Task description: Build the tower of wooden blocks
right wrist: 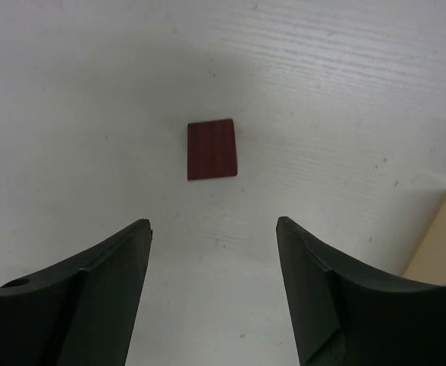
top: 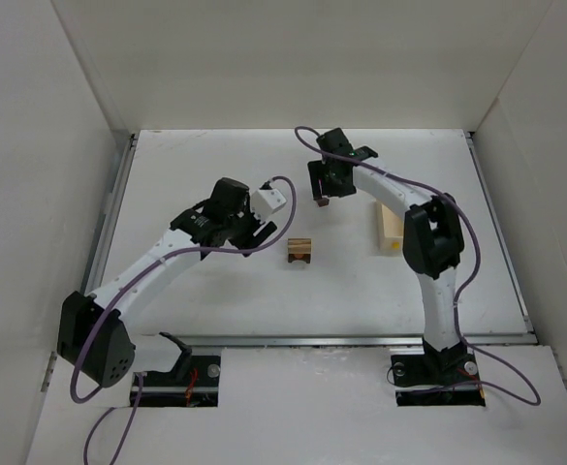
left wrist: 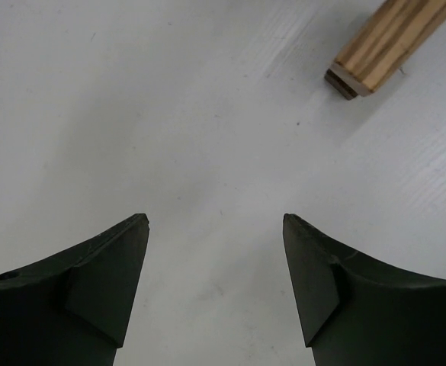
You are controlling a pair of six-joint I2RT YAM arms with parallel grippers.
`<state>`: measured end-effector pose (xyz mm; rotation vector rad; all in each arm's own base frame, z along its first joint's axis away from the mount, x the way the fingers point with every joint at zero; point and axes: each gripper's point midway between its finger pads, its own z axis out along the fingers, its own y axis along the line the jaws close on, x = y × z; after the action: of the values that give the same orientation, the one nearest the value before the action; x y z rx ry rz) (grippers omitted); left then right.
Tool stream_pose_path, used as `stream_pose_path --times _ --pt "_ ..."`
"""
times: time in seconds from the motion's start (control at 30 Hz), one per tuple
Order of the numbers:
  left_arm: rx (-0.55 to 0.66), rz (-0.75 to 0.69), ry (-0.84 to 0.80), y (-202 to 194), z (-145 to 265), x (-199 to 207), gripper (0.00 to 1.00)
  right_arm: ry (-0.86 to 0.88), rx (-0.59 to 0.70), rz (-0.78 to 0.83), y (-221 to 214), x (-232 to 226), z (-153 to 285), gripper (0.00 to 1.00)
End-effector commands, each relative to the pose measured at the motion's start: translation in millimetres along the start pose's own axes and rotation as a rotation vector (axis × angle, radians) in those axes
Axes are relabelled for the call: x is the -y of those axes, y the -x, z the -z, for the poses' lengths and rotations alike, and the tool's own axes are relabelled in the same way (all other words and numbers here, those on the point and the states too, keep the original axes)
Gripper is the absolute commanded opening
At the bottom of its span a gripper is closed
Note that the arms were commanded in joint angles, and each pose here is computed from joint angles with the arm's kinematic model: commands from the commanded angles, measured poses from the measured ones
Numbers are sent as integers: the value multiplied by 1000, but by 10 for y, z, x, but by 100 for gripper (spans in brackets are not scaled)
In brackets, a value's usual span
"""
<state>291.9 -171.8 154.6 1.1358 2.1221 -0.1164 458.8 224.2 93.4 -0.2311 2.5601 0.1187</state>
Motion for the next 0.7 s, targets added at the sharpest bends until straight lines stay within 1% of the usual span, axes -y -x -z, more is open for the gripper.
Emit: stream_pose_path --times 0.0,0.07,0.13,0.2,0.27,0.37,0.53,0.6,0.67 --pt "65 84 130 133 68 -260 68 -58 62 9 301 88 -20 72" --pt "53 91 132 100 40 -282 68 -70 14 35 172 105 -210 72" --pt "45 100 129 64 24 -263 68 -62 0 46 136 90 -284 72" --pt "45 100 129 69 -4 -267 68 -64 -6 47 89 88 -397 71" --pt "36 100 125 53 -29 -262 68 -61 7 45 121 79 -404 70" --pt "31 91 113 24 -47 -236 68 -47 16 43 146 52 -409 64" --pt "31 91 113 24 -47 -235 68 -37 5 44 78 37 -489 59" --pt "22 91 110 -12 -61 -220 68 -31 -6 45 43 25 -526 55" --pt "22 91 110 -12 -61 -220 68 -31 -7 55 43 29 -526 53"
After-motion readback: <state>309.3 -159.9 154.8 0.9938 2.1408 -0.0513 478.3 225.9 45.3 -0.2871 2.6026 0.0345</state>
